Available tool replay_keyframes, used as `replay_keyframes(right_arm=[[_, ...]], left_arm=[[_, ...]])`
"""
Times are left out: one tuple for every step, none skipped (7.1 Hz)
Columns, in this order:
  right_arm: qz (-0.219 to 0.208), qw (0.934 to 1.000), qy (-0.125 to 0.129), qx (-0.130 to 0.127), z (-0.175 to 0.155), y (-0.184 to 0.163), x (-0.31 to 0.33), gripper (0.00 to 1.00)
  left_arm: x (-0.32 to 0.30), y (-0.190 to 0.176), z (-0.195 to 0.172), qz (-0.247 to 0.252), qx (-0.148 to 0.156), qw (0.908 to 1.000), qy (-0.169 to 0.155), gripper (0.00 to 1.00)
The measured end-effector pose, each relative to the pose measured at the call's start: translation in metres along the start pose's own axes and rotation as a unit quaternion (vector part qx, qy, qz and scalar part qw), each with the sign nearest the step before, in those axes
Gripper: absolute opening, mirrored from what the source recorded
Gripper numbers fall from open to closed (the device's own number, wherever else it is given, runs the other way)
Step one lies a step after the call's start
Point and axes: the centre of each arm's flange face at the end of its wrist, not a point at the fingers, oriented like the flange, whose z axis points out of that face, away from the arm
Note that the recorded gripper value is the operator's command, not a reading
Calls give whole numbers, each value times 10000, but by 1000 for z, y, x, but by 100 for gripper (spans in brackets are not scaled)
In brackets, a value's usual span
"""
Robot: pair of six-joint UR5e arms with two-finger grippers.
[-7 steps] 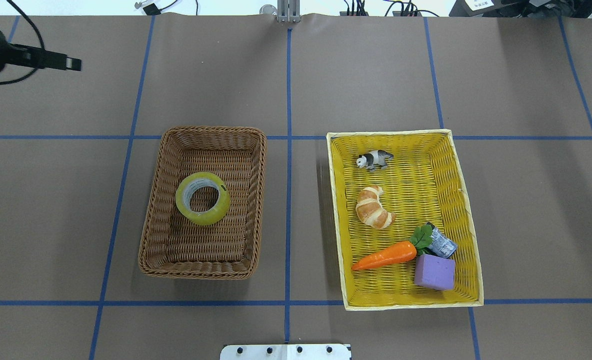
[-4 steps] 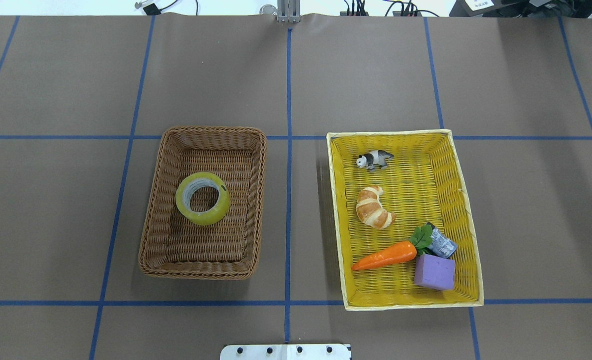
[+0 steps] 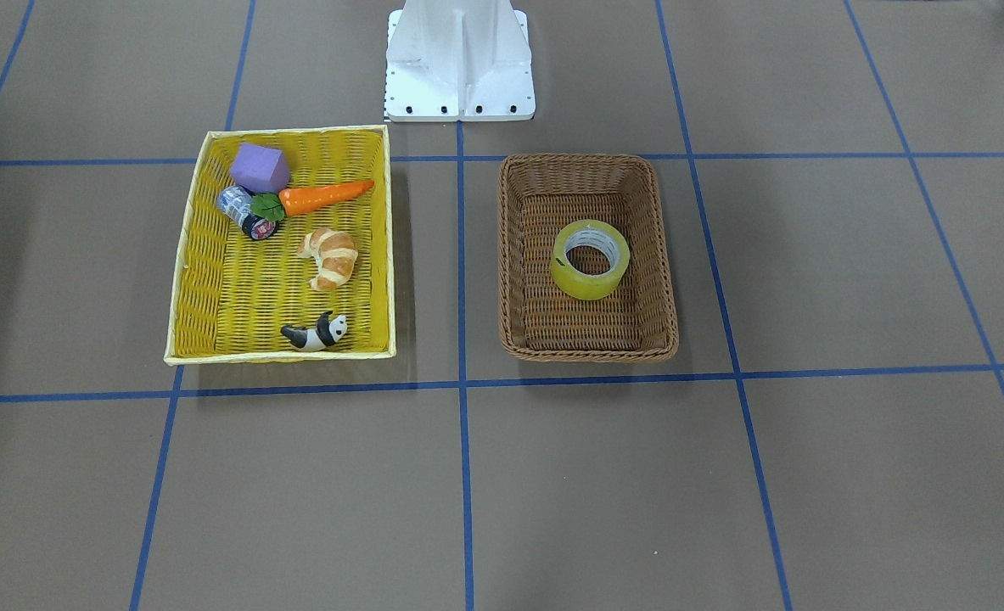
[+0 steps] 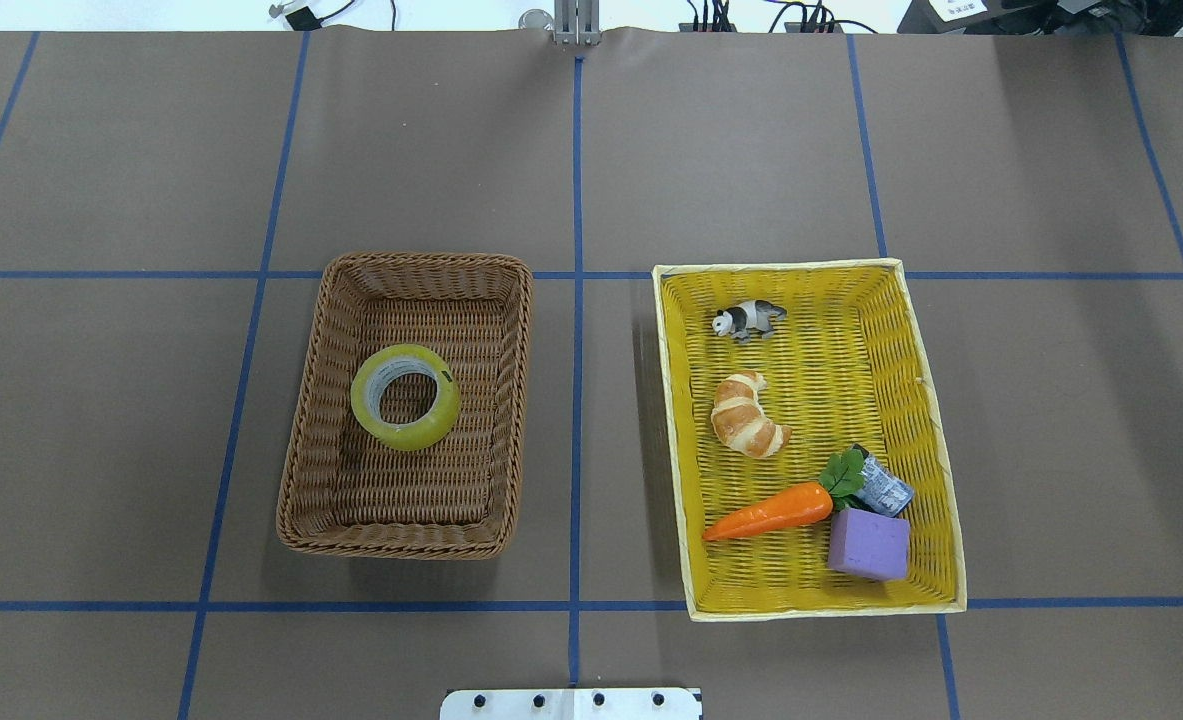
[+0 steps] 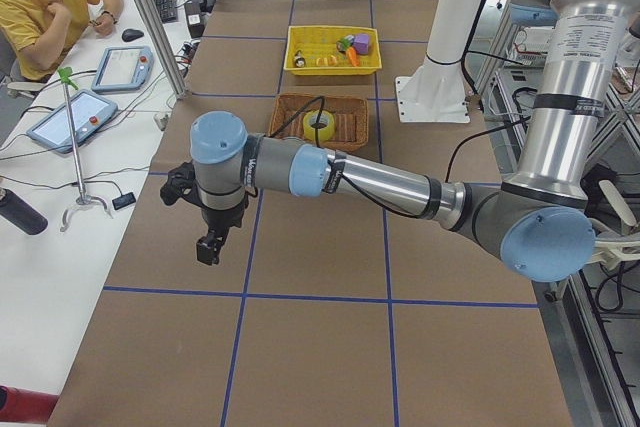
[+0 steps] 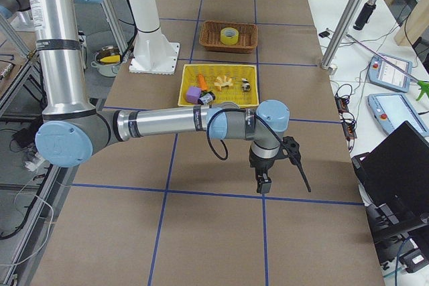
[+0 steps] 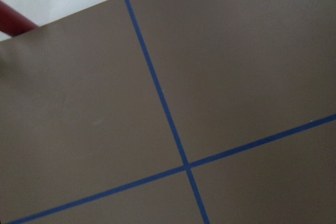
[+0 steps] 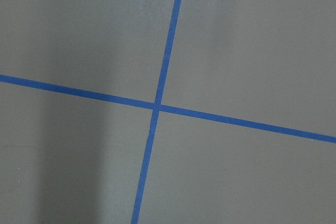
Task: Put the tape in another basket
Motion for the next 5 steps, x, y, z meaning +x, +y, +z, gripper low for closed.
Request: replay_keyframes(right_arm=[[10, 10000, -2, -10, 1, 1, 1, 100], [20, 10000, -6, -15, 2, 2, 1, 100], [31, 10000, -25, -15, 2, 2, 1, 100], [41, 10000, -70, -13, 3, 2, 0, 100], [55, 9999, -131, -8, 3, 2, -1, 100]], left_arm=[[-11, 21, 14, -223, -166, 9996, 44, 99], [-16, 39, 28, -384, -231, 9990, 81, 99], [-15, 46, 34, -620, -206, 9978, 77, 99], [-12, 50, 37, -847, -154, 9963, 65, 99], [-10, 54, 39, -940, -106, 9955, 62, 99]])
